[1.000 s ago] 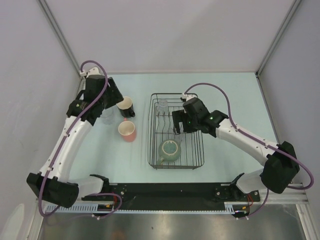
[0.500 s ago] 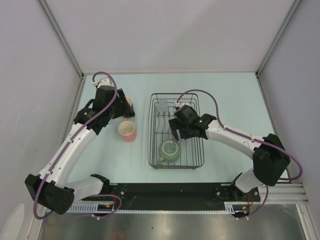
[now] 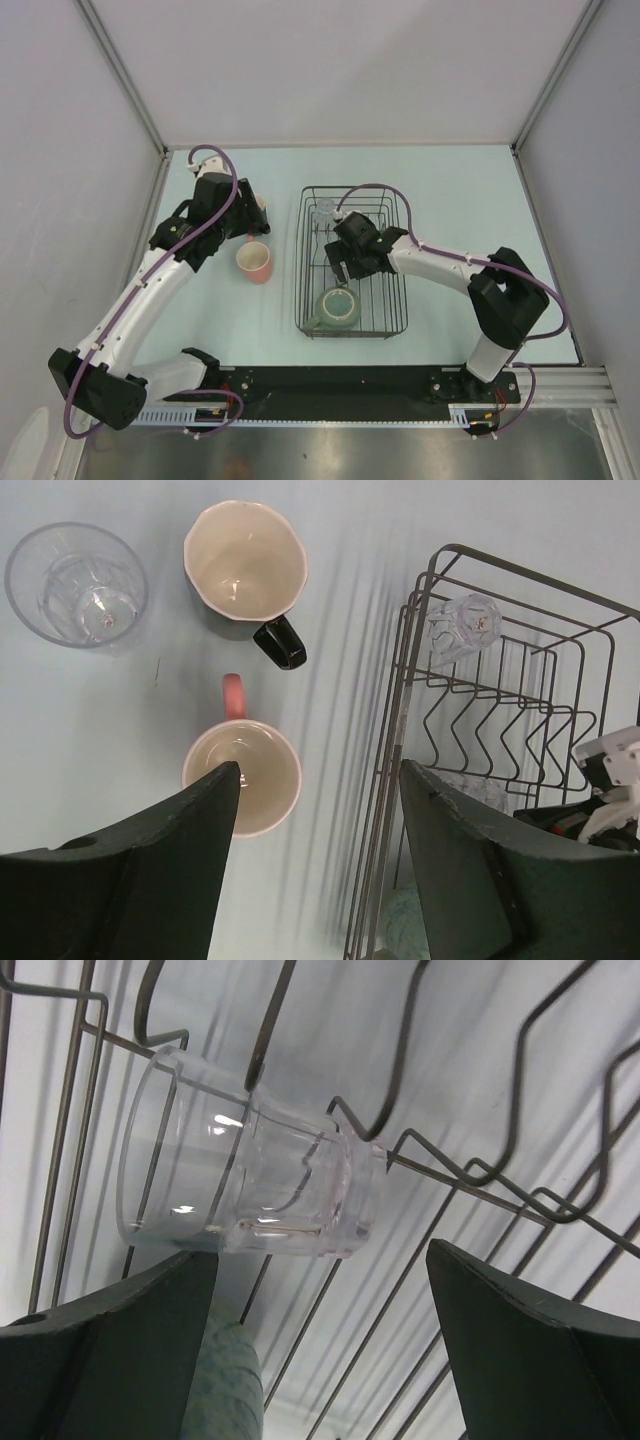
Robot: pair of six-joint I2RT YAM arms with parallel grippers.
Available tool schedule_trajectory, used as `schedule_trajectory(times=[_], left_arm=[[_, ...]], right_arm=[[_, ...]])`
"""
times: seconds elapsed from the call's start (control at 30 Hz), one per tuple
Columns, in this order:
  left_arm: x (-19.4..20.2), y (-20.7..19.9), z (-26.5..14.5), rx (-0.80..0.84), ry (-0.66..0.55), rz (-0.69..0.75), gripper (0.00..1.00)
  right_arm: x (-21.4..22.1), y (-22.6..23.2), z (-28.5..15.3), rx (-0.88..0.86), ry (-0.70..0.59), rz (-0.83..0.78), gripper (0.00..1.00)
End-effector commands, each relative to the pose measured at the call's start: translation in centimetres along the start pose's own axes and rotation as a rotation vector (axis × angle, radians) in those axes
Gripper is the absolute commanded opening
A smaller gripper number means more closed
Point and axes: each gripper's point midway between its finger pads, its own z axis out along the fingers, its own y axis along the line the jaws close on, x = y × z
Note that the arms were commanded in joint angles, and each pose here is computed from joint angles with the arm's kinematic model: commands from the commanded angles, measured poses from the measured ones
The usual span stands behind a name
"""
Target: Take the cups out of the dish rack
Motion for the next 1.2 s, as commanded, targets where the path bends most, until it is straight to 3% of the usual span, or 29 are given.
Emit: schedule_trajectory(times=[0.0, 0.23, 0.5, 0.67, 0.9, 1.17], left_arm=[[-0.4, -0.3, -0.2, -0.001, -0.015, -0.011, 0.7], [-0.1, -0.4, -0.2, -0.001, -0.009, -0.004, 0.7], [-0.1, -0.4, -0.2, -0.003, -0.011, 0.006, 0.7], [0.3, -0.4, 0.0, 0.002, -0.002, 0.008, 0.7], [1.1, -0.5, -0.1, 0.023, 0.018, 0.002, 0.7], [1.4, 0.1, -1.1, 0.029, 0.004, -0.014, 0.7]], right_arm=[[-2.6, 0.7, 0.6, -0.011, -0.068, -0.009, 0.9], [-4.2, 1.1, -0.3, -0.013, -0.128, 0.014, 0.9], [-10.4, 0.7, -7.7, -0.012, -0.338, 0.048, 0.95], [-13.6, 1.3, -9.7, -0.019, -0.399, 0.04, 0.95], [-18.0, 1.9, -7.2, -0.008, -0.427, 0.018, 0.96], [-21.2, 2.1, -0.6, 0.022, -0.396, 0.017, 0.96]])
